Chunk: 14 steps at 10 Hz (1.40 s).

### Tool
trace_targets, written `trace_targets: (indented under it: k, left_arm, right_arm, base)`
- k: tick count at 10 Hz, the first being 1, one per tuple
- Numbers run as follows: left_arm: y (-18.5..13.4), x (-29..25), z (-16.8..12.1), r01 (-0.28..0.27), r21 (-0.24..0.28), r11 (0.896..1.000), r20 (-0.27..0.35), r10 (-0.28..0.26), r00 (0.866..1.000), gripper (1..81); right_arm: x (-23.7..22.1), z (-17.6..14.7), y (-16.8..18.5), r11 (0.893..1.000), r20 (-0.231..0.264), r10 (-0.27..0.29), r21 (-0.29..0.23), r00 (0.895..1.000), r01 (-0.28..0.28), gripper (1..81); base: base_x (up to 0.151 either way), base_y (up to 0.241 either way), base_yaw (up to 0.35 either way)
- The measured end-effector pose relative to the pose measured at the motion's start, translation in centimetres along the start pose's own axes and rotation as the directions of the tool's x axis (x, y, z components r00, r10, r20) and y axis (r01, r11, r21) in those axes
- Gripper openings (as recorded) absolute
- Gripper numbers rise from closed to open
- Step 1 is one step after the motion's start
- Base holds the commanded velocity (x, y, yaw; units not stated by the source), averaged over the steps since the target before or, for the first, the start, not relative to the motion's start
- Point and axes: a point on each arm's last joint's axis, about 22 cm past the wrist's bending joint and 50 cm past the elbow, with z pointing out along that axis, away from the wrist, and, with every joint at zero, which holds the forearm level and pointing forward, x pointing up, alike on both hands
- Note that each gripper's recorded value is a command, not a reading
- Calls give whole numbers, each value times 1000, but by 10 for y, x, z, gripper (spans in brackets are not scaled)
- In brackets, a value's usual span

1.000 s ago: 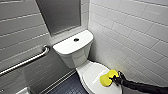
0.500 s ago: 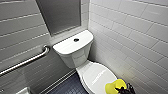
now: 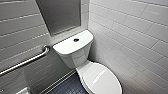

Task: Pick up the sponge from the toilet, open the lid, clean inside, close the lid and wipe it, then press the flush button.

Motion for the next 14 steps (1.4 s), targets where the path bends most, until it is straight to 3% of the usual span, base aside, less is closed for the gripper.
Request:
trace_targets:
  k: [2,4,6,9,11,14]
  left_arm:
    - [1,0,0,-1,-1,1000,-1,1,1000,811]
    - [1,0,0,-2,-2,1000,-1,2,1000,811]
    - [1,1,0,-2,-2,1000,-2,2,1000,811]
    - [1,1,1,-2,-2,1000,-2,2,1000,811]
    - [1,1,1,-2,-2,1000,-2,2,1000,811]
    - [1,4,0,-5,-2,1000,-7,5,1000,811]
  right_arm:
    - [-31,-18,23,999,48,25,-34,999,-24,10]
    - [-36,-26,4,1000,70,-1,-1,998,1,10]
    - [-50,-23,-30,997,145,-74,48,987,68,10]
    - [-30,-14,-91,979,183,-184,121,966,164,10]
    - [-13,-8,-137,958,201,-263,168,943,232,10]
    - [-3,21,-198,922,238,-368,217,899,320,10]
  base:
    - [0,0,0]
    - [0,0,0]
    - [0,0,0]
    - [0,0,0]
    - [0,0,0]
    - [0,0,0]
